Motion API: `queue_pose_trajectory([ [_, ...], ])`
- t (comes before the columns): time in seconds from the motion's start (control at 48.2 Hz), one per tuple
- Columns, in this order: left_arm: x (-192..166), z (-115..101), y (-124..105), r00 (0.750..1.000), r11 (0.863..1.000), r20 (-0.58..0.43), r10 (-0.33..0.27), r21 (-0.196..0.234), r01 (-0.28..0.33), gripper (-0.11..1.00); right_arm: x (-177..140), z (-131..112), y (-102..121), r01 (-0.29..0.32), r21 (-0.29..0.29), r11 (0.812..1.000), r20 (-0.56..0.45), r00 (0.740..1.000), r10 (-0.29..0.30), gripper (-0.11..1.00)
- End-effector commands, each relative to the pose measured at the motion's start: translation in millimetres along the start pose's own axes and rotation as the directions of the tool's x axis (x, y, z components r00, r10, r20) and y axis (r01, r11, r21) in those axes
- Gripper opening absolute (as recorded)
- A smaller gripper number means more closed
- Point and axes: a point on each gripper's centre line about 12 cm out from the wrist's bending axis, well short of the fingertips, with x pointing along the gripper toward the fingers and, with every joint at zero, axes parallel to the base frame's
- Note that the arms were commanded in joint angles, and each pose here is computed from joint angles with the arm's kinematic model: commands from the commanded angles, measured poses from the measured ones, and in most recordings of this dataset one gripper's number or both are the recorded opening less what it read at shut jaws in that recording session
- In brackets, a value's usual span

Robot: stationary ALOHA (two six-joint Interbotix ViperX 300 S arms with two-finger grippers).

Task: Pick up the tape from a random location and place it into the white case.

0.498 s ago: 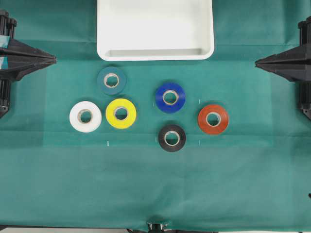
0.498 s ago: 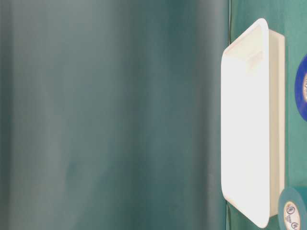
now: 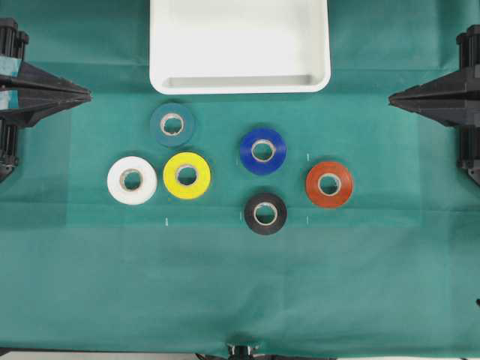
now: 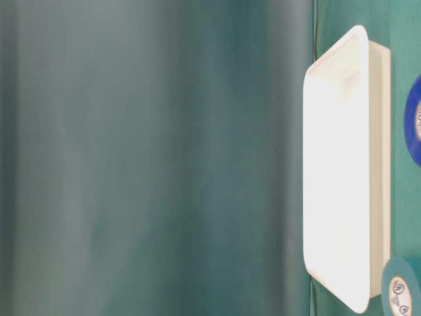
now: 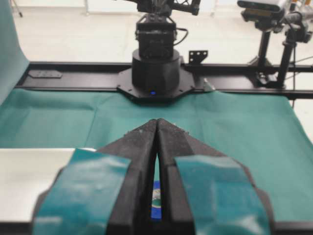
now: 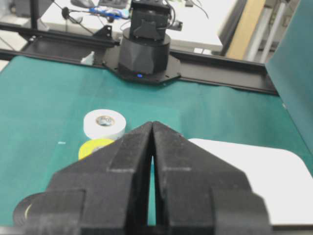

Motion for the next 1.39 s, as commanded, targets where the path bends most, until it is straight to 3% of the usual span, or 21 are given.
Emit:
queue_pose_trajectory([
  [0.0, 1.6, 0.3, 0.1, 1.0, 1.0, -0.003, 0.001, -0.006, -0.001, 0.02, 2.7, 9.9, -0.6, 0.003, 0.006, 1.0, 0.025, 1.0, -0.003, 0.0],
  [0.125, 1.6, 1.2, 0.1, 1.0, 1.0, 0.005, 0.001, -0.006, -0.001, 0.02, 2.7, 10.1, -0.6, 0.003, 0.008, 1.0, 0.026, 1.0, -0.003, 0.0],
  [0.208, 1.7, 1.8, 0.1, 1.0, 1.0, 0.006, 0.001, -0.006, -0.001, 0.1, 2.7, 10.1, -0.6, 0.003, 0.008, 1.0, 0.026, 1.0, -0.003, 0.0],
  [0.27, 1.6, 1.2, 0.1, 1.0, 1.0, 0.005, 0.001, -0.006, -0.001, 0.23, 2.7, 9.9, -0.6, 0.003, 0.008, 1.0, 0.025, 1.0, -0.003, 0.0],
  [0.457, 1.9, 0.6, 0.1, 1.0, 1.0, -0.003, 0.001, -0.011, -0.001, 0.8, 2.7, 9.8, -0.6, 0.003, 0.008, 1.0, 0.023, 1.0, -0.003, 0.0],
  [0.56, 1.7, 1.1, 0.1, 1.0, 1.0, 0.0, 0.001, -0.011, -0.001, 0.98, 2.7, 9.9, -0.6, 0.003, 0.008, 1.0, 0.025, 1.0, -0.003, 0.0],
  [0.913, 1.7, 1.6, -0.7, 1.0, 1.0, 0.005, -0.003, -0.015, 0.003, 0.98, 2.8, 10.8, -0.6, 0.003, 0.008, 1.0, 0.028, 1.0, -0.003, 0.0],
  [1.204, 0.8, 2.2, -19.7, 0.995, 0.995, 0.006, -0.096, -0.02, 0.096, 0.98, 2.8, 10.4, -0.3, 0.002, 0.008, 1.0, 0.025, 1.0, -0.002, 0.0],
  [1.37, 0.6, 1.6, -24.0, 0.993, 0.993, 0.001, -0.117, -0.021, 0.117, 0.98, 2.8, 10.2, -0.6, 0.003, 0.008, 1.0, 0.023, 1.0, -0.003, 0.0],
])
